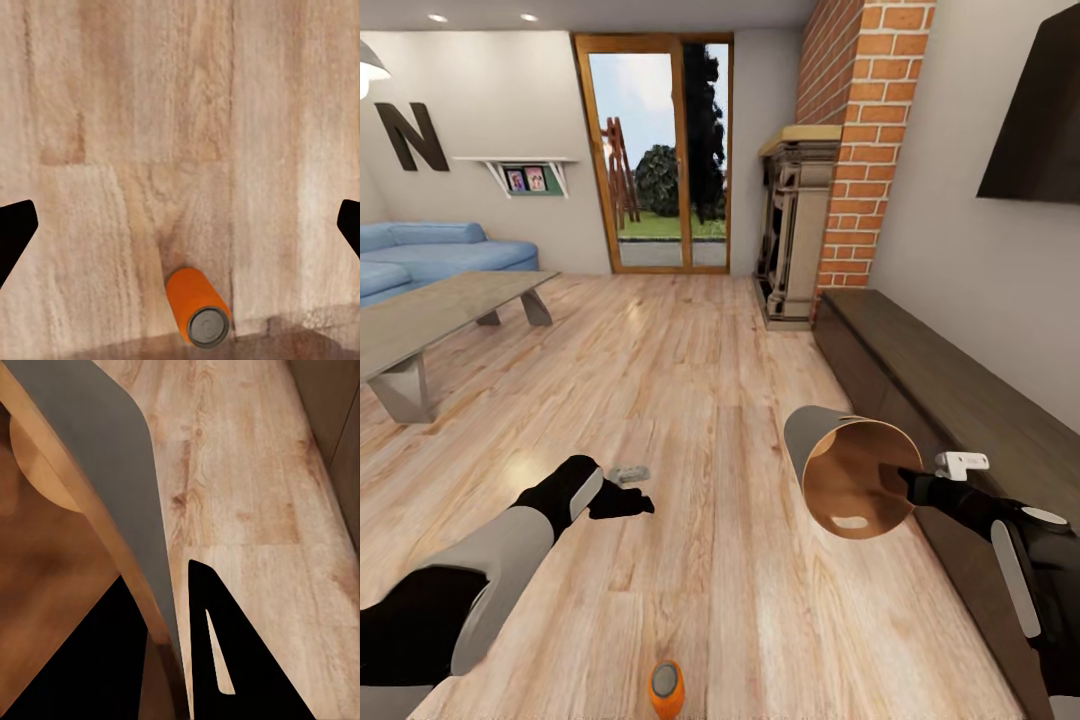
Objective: Put the three can of soda from the living room inside the tash can in the kitchen.
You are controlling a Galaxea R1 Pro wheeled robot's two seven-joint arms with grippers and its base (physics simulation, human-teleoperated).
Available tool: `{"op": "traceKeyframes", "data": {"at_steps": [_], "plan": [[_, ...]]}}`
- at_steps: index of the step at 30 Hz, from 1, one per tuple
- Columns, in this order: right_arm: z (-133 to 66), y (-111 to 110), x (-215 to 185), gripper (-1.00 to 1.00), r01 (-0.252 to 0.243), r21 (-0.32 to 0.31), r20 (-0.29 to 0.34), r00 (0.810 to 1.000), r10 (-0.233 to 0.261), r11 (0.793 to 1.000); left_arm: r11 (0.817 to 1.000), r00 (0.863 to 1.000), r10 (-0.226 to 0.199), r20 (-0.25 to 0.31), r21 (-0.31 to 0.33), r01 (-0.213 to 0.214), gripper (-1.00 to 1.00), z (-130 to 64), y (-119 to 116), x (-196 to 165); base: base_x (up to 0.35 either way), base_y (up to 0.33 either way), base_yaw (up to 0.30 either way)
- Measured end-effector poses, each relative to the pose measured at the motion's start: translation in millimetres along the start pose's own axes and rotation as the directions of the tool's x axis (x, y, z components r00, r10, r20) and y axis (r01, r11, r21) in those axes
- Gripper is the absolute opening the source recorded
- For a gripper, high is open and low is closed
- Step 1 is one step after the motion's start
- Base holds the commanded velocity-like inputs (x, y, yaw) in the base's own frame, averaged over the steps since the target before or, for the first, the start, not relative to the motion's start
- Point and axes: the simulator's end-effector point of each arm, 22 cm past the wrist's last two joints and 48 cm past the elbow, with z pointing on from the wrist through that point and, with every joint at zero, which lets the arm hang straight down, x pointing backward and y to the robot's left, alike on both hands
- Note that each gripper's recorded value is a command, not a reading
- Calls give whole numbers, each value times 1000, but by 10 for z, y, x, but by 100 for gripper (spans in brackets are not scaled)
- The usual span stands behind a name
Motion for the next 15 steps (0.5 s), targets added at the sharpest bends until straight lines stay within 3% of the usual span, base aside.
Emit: {"op": "traceKeyframes", "data": {"at_steps": [15], "plan": [[244, -77, 440, -100, -6, 11, -72, 997, 7, 1000, 1000, 996, 20, -82, 19, -19, 100, 490, -148, 325, 0, 0, 0]]}}
